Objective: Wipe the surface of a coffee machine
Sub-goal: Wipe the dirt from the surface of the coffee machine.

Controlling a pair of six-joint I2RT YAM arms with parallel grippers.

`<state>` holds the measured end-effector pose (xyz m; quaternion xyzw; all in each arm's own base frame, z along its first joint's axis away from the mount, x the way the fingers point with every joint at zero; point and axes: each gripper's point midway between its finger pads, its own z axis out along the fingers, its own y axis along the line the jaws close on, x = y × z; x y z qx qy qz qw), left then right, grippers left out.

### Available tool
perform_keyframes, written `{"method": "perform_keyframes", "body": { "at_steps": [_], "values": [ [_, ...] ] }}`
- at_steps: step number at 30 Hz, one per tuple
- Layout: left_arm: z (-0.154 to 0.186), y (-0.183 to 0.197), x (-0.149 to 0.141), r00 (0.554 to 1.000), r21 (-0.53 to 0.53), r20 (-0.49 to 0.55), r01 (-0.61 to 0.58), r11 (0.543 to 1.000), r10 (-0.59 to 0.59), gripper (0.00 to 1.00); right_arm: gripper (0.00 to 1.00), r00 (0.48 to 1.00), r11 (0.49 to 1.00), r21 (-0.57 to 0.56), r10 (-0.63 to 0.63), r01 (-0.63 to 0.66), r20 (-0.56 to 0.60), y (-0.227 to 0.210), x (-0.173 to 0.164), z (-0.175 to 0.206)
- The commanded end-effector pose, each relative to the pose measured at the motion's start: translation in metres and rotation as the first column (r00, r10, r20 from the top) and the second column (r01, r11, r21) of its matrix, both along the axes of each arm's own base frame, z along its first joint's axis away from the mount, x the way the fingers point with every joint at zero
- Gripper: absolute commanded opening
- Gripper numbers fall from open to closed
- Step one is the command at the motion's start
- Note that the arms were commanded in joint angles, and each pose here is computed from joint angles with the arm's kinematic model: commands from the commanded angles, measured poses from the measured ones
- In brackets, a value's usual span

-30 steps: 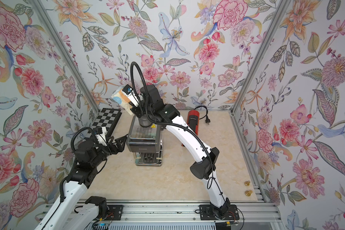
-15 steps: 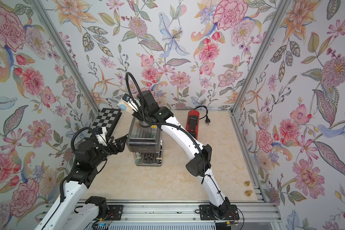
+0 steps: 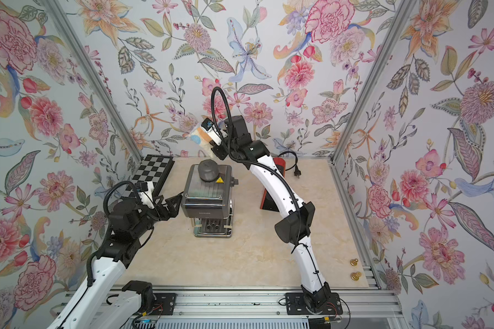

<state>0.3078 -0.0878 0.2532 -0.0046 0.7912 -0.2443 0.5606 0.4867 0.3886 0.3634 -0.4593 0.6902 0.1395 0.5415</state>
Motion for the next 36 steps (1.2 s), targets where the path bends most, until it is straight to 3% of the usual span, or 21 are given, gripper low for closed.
{"method": "perform_keyframes", "body": {
  "at_steps": [1,10,17,28,36],
  "values": [
    [0.005,0.001,0.000,1.000,0.020,0.004,-0.001,1.000,0.001,0.99,0.00,0.995,0.995,0.010,0.096,-0.096,0.003,-0.005,-0.017,0.012],
    [0.013,-0.003,0.007,1.000,-0.004,0.023,0.016,1.000,-0.016,0.99,0.00,0.989,0.986,-0.084,0.138,-0.141,-0.046,-0.027,-0.044,-0.013],
    [0.011,-0.005,0.009,1.000,-0.016,0.018,0.019,1.000,-0.019,0.99,0.00,0.989,0.968,-0.226,0.128,-0.107,0.080,-0.016,-0.070,-0.019],
    [0.013,-0.004,0.004,0.999,-0.016,0.025,0.020,1.000,-0.020,0.99,0.00,0.983,0.968,-0.251,0.032,0.015,0.183,-0.026,-0.080,0.009],
    [0.012,-0.003,0.001,0.999,-0.020,0.032,0.018,1.000,-0.017,0.99,0.00,0.950,0.937,-0.332,-0.001,0.109,0.311,-0.010,-0.073,0.016]
  ]
}}
